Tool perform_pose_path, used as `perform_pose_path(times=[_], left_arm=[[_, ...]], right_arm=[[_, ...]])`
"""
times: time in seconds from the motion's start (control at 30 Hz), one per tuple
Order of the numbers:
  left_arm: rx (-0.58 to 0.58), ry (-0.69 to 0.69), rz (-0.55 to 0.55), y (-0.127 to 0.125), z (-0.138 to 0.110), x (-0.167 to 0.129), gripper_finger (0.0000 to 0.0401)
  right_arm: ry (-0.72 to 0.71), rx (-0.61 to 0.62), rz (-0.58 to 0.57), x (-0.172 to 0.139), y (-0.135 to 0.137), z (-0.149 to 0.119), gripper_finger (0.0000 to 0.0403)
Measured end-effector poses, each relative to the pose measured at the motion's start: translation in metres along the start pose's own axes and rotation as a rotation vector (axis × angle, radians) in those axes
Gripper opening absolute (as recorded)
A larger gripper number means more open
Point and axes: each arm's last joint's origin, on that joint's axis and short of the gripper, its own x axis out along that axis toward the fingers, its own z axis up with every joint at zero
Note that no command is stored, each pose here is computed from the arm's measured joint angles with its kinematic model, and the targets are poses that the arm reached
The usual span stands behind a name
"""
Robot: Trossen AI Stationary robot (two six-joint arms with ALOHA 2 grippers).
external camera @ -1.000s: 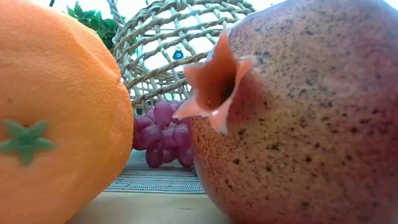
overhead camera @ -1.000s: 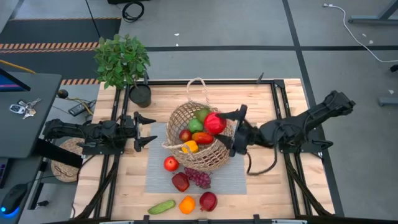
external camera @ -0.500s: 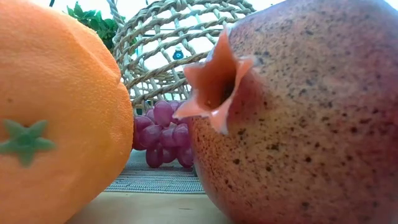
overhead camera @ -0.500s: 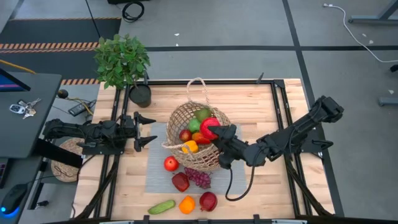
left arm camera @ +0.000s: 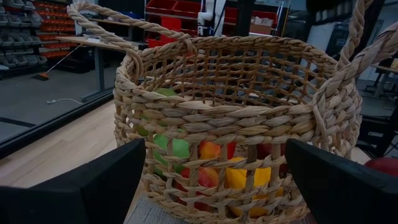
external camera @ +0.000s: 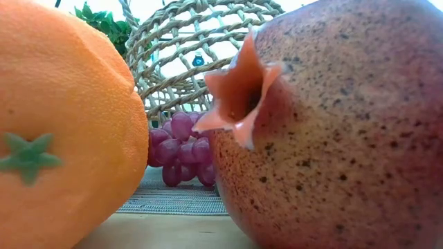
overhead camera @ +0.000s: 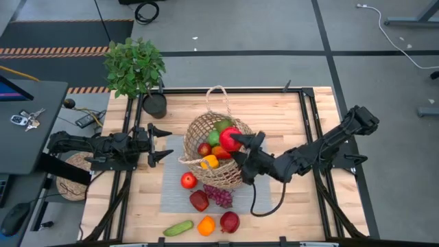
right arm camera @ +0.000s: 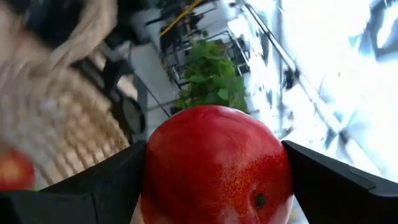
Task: Build produce basket
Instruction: Put the red apple into the basket
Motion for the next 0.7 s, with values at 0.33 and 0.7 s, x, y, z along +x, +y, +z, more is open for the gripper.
perform_pose_path(times=[0.33,0.7], left_arm=[[0.0,0.0,0.0,0.0,0.0,0.0,0.0392],[0.0,0.0,0.0,0.0,0.0,0.0,0.0392]], right_arm=[[0.135,0.646,-0.104,0.049,-0.019,-0.039,0.0362],[0.158,1.238,0.158,0.082,-0.016,-0.075,0.0362]])
